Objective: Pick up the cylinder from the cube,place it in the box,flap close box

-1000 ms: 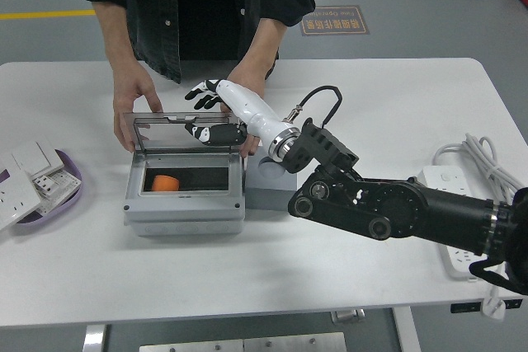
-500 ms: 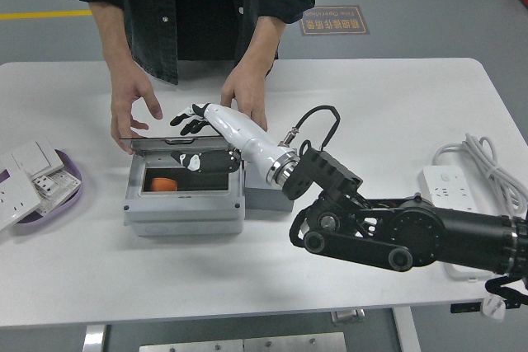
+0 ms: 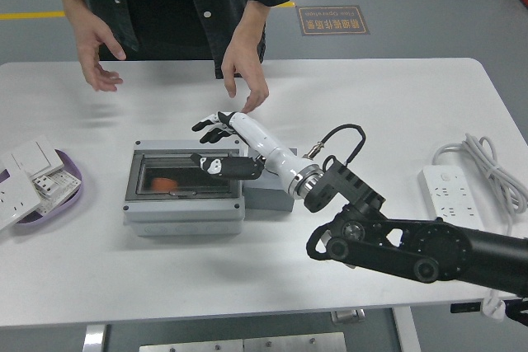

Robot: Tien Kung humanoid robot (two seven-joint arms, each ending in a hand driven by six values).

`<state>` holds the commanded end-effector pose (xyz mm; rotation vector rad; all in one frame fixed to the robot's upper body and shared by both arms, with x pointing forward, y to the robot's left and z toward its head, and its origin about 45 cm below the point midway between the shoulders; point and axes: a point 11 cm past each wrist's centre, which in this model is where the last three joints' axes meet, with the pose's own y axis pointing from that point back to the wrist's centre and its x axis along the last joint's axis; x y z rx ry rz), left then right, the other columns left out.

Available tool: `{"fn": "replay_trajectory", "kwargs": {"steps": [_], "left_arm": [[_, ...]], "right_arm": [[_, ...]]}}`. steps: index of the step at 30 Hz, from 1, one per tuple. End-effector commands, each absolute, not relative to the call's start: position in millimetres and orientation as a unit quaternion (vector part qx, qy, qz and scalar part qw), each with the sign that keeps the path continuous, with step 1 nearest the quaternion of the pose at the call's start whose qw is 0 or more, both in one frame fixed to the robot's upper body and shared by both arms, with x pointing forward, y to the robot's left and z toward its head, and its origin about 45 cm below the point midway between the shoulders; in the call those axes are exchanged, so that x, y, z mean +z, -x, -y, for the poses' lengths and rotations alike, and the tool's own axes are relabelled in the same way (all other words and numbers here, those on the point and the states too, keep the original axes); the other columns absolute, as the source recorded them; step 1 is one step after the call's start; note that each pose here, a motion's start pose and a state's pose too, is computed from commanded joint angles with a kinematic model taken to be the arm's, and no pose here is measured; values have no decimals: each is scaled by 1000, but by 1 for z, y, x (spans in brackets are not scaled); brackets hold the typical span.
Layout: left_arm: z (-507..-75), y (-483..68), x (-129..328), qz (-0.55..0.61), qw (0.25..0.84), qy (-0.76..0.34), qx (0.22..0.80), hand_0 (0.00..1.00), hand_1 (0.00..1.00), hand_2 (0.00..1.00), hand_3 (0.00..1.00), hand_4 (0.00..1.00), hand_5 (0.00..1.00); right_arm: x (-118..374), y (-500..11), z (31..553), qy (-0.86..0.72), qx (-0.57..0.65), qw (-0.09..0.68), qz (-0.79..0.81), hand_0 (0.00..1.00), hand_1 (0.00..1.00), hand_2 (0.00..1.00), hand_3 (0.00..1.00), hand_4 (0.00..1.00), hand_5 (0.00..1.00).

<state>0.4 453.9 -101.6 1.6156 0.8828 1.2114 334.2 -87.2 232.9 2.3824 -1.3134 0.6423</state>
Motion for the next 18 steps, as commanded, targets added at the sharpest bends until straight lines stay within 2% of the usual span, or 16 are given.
{"fn": "replay_trajectory", "kwargs": {"steps": [8, 17, 18], "left_arm": [[-451, 7, -103, -364, 449, -653, 489, 600, 622, 610, 628, 685, 203], [-446, 15, -105, -371, 448, -651, 488, 600, 623, 610, 628, 685, 207], [-446, 15, -105, -371, 448, -651, 488, 600, 623, 609, 629, 686, 210]], "right_arm": [[263, -328, 138, -824, 195, 90, 525, 771, 658, 635, 686, 671, 288], [246, -334, 205, -777, 117, 57, 616, 755, 644, 633, 677, 681, 287], [244, -335, 212, -771, 112, 57, 625, 751, 643, 630, 672, 676, 259]]}}
